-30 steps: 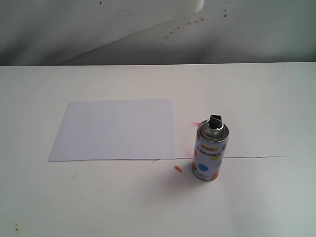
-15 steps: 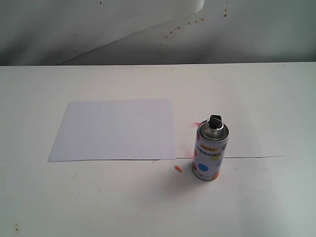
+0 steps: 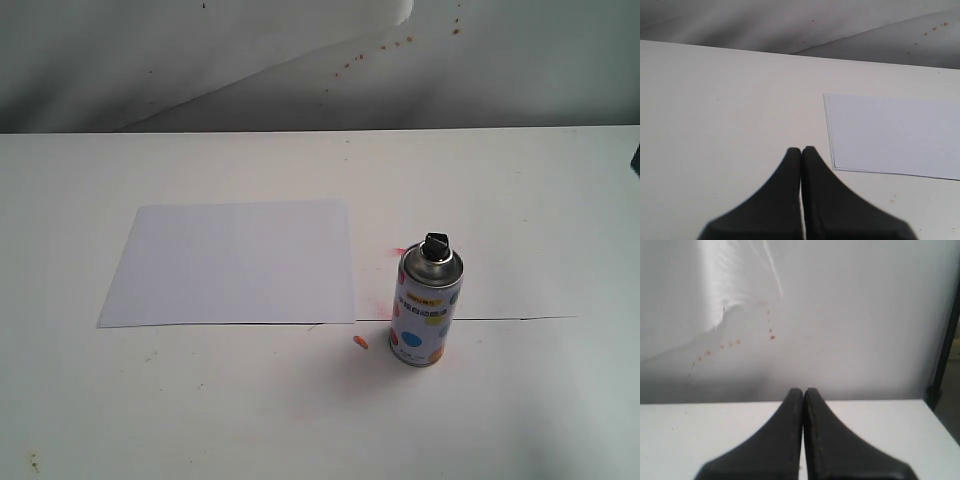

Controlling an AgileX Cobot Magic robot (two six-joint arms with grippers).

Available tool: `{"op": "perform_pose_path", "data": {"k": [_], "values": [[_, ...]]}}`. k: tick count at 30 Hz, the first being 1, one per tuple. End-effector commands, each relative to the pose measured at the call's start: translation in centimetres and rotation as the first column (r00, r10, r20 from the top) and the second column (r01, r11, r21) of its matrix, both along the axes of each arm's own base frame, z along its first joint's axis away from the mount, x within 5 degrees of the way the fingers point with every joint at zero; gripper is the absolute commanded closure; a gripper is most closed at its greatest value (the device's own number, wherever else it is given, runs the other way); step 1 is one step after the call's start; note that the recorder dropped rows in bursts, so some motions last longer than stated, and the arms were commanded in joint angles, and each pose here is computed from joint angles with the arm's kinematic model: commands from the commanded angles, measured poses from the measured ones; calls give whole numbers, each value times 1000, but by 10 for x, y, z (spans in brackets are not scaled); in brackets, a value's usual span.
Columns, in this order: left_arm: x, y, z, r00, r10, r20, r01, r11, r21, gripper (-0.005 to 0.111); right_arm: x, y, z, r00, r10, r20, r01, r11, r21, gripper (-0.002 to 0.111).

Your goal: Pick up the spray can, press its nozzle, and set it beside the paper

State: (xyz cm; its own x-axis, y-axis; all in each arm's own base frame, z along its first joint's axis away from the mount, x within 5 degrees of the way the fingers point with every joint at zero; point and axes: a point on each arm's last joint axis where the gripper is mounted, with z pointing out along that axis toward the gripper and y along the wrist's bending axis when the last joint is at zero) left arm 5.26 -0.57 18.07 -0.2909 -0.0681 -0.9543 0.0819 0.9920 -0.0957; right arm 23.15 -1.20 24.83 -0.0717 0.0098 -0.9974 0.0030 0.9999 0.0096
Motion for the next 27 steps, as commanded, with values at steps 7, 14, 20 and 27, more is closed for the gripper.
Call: {"op": "perform_pose_path", "data": {"k": [7, 14, 20, 27], "values": [[0, 0, 0, 1000, -5, 16, 5, 1000, 2, 107, -21, 8, -64, 968, 83, -238, -91, 996, -23, 108], [0, 0, 0, 1000, -5, 16, 5, 1000, 2, 107, -30, 9, -74, 957, 92, -275, -101, 995, -17, 108], [0, 0, 0, 1000, -5, 16, 5, 1000, 2, 107, -29, 17, -70, 959, 172, -226, -179, 984, -13, 108], [0, 0, 0, 1000, -5, 16, 5, 1000, 2, 107, -30, 31, -103, 849, 346, -398, -385, 923, -18, 108]]}}
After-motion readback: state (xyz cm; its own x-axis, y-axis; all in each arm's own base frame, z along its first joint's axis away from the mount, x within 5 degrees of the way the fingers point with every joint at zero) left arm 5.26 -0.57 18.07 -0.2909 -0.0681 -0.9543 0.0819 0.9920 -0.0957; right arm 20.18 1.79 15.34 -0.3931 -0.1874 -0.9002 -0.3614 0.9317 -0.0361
